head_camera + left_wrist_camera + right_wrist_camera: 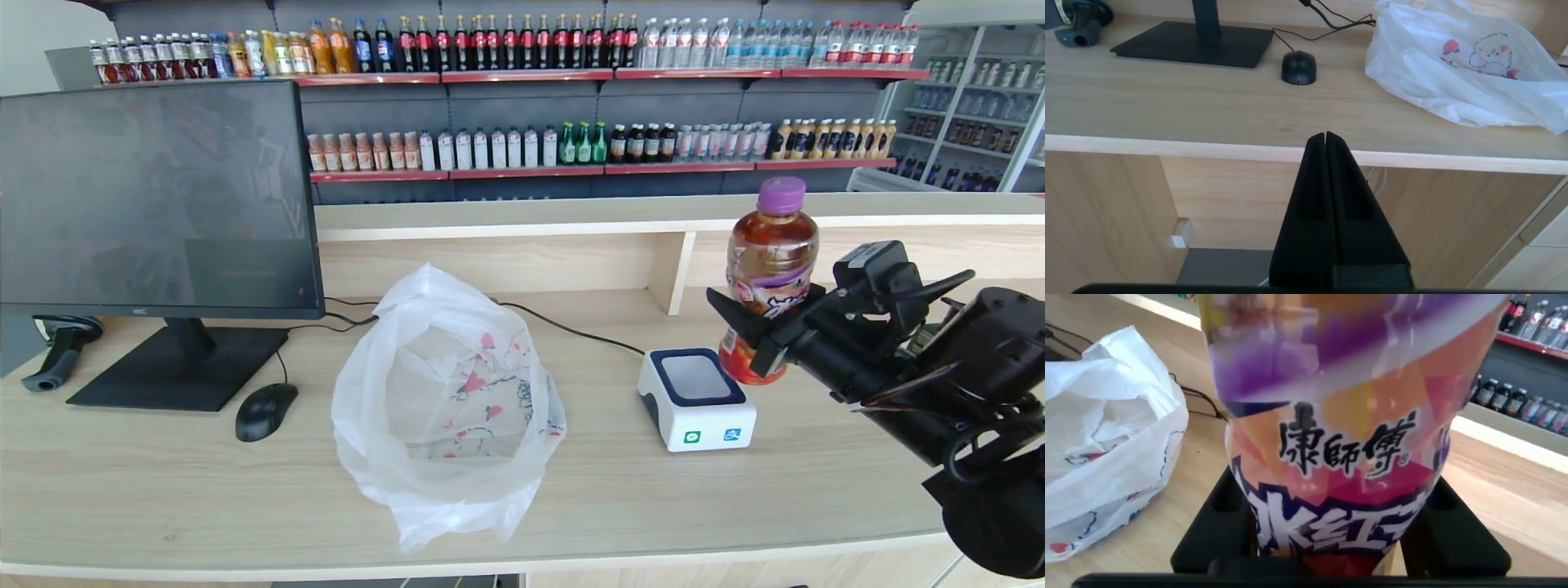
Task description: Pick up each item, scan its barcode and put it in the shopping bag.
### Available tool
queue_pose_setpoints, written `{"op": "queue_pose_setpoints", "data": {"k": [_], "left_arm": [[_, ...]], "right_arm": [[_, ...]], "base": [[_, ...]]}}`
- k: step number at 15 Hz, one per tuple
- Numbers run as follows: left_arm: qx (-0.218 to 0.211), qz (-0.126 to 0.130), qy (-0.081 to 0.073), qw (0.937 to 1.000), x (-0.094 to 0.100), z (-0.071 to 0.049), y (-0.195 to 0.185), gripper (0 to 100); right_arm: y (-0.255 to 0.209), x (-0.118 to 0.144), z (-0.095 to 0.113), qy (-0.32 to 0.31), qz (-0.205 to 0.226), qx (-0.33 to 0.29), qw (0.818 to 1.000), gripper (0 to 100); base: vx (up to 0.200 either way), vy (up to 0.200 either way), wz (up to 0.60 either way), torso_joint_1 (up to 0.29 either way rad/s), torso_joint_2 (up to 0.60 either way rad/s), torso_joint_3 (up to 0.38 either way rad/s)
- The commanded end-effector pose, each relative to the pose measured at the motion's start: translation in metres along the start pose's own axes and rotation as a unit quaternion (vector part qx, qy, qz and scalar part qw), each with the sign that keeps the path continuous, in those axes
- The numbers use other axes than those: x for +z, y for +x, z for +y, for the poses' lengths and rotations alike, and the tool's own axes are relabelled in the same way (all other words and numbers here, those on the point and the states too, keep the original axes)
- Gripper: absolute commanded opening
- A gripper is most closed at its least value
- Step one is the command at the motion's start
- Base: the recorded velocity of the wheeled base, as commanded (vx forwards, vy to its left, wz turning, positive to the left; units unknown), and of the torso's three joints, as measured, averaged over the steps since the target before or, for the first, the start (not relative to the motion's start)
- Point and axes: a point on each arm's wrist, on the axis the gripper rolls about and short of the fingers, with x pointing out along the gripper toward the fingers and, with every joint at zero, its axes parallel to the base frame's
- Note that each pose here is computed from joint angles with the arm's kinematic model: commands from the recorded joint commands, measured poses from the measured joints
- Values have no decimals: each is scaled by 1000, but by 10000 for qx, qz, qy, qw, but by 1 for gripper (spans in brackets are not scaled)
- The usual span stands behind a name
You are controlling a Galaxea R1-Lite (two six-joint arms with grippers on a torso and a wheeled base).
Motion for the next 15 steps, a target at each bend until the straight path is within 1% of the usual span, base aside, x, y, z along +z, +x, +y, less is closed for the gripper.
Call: {"op": "queue_pose_setpoints", "data": {"k": [1, 2, 5, 7, 8, 9, 10, 12, 13, 14, 15], "left_arm": [[0, -2, -2, 10000, 0, 0, 0, 0], [0, -2, -2, 10000, 0, 0, 0, 0], [0, -2, -2, 10000, 0, 0, 0, 0], [0, -2, -2, 10000, 0, 0, 0, 0], [0, -2, -2, 10000, 0, 0, 0, 0], [0, -2, -2, 10000, 0, 0, 0, 0], [0, -2, -2, 10000, 0, 0, 0, 0], [0, -2, -2, 10000, 0, 0, 0, 0], [0, -2, -2, 10000, 0, 0, 0, 0], [0, -2, -2, 10000, 0, 0, 0, 0], [0, -2, -2, 10000, 0, 0, 0, 0]], "right_arm": [[3, -6, -11, -299, -40, 86, 9995, 0], [5, -6, -11, -504, -106, 209, 9985, 0], [11, -13, -7, -876, -57, 308, 9957, 0], [13, -11, -11, -1401, -155, 286, 9896, 0], [17, -9, -19, -1860, -416, 511, 9803, 0], [22, -9, -24, -2255, -743, 889, 9673, 0], [22, -10, -28, -2395, -854, 1054, 9614, 0], [19, -12, -37, -2551, -864, 1078, 9570, 0], [19, -13, -36, -2607, -908, 1165, 9541, 0], [20, -19, -33, -2715, -936, 1353, 9483, 0], [20, -30, -29, -2823, -994, 1669, 9395, 0]], "base": [[0, 0, 0, 0, 0, 0], [0, 0, 0, 0, 0, 0], [0, 0, 0, 0, 0, 0], [0, 0, 0, 0, 0, 0], [0, 0, 0, 0, 0, 0], [0, 0, 0, 0, 0, 0], [0, 0, 0, 0, 0, 0], [0, 0, 0, 0, 0, 0], [0, 0, 0, 0, 0, 0], [0, 0, 0, 0, 0, 0], [0, 0, 0, 0, 0, 0]]}}
